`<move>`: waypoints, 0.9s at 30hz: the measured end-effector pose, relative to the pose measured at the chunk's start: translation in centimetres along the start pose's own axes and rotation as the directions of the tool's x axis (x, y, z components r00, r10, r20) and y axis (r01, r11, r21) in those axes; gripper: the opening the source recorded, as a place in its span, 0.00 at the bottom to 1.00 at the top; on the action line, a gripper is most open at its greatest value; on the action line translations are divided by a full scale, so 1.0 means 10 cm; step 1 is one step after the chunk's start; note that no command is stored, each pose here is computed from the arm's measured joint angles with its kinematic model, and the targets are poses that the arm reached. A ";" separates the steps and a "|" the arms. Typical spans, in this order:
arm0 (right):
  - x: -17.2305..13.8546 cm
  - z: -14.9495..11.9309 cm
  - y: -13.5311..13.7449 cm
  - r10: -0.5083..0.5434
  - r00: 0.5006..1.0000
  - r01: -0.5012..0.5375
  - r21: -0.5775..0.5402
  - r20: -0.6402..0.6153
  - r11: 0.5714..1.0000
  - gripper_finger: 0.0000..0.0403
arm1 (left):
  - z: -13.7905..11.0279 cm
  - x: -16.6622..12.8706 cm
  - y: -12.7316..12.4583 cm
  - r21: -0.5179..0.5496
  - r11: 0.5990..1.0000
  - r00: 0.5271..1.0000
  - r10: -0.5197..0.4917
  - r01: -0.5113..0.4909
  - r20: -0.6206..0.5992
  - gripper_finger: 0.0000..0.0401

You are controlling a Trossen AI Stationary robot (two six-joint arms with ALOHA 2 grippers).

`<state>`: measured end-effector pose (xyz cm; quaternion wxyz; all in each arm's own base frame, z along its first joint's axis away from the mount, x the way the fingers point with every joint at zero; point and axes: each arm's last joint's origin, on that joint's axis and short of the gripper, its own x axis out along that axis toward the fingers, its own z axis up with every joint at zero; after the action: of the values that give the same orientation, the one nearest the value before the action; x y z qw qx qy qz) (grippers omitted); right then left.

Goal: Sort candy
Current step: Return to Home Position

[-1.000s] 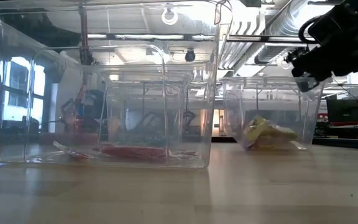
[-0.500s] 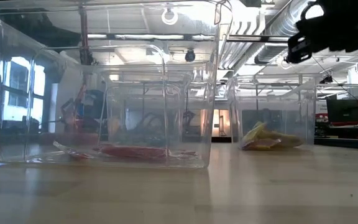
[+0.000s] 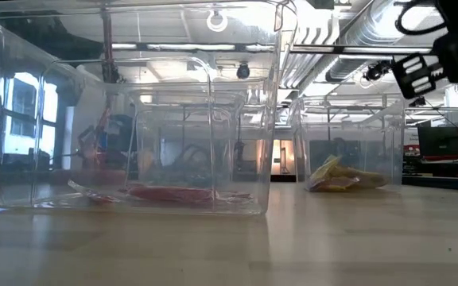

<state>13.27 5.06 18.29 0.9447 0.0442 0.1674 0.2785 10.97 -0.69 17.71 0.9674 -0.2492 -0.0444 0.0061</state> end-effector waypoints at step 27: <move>-0.10 -0.27 -0.36 -0.420 0.881 0.437 -0.035 0.217 0.899 0.00 | 0.00 0.00 0.00 0.000 1.000 1.000 0.000 0.000 0.000 0.00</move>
<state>13.41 1.45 15.45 0.9960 -0.0047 0.0635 0.0632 10.97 -0.69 17.72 0.9674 -0.2492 -0.0445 0.0060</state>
